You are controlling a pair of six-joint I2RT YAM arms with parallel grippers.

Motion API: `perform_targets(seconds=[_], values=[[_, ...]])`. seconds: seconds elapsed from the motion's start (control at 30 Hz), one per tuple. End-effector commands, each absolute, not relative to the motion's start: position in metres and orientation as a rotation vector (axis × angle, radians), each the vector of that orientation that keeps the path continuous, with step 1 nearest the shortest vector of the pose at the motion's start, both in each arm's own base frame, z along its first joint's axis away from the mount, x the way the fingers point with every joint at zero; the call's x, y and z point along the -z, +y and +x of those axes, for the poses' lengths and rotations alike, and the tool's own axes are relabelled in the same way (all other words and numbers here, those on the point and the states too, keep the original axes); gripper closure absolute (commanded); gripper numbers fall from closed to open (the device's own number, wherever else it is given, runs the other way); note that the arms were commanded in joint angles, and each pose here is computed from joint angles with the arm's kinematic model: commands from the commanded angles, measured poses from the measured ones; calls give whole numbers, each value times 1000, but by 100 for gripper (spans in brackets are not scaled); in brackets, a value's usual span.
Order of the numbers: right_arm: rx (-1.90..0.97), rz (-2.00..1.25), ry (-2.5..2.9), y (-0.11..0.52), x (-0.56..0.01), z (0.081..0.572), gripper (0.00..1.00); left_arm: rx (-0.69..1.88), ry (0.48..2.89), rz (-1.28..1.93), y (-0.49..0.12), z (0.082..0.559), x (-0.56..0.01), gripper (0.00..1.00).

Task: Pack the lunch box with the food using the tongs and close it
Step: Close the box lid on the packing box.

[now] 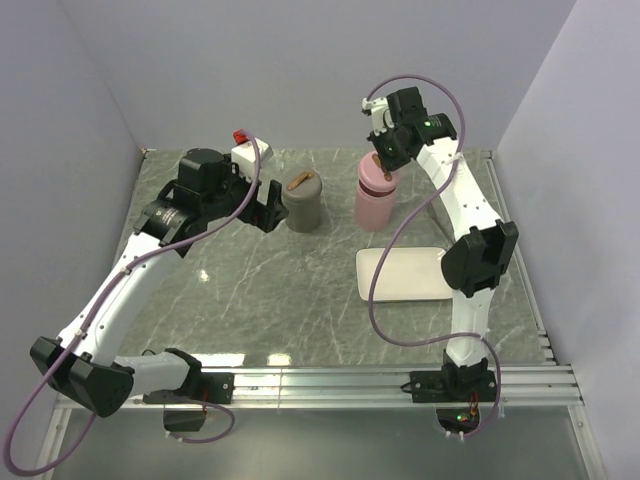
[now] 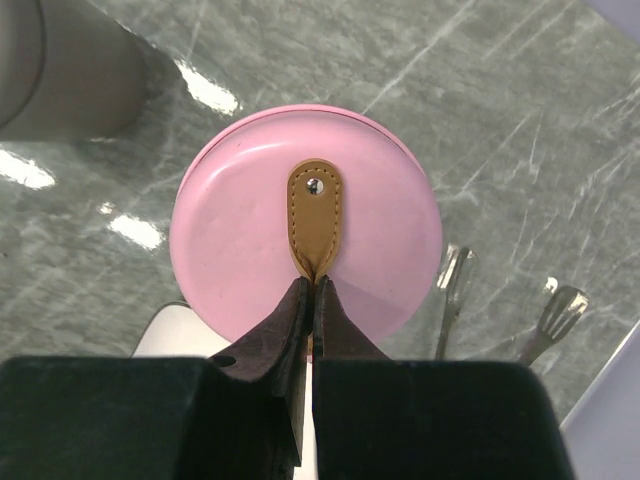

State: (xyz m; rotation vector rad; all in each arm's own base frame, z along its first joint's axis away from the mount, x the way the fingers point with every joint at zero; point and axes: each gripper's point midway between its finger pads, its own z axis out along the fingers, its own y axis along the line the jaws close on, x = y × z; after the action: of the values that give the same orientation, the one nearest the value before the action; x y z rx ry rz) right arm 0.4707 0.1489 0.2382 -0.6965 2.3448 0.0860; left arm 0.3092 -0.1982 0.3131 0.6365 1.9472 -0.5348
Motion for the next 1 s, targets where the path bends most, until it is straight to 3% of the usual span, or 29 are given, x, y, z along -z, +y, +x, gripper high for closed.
perform_targets(seconds=[0.0,0.97], values=[[-32,-736,2297,145,-257,474,100,521,1963,616,-194,311,-310,1],[-120,-828,2415,160,-201,473,100,516,1977,639,-196,314,-298,1]])
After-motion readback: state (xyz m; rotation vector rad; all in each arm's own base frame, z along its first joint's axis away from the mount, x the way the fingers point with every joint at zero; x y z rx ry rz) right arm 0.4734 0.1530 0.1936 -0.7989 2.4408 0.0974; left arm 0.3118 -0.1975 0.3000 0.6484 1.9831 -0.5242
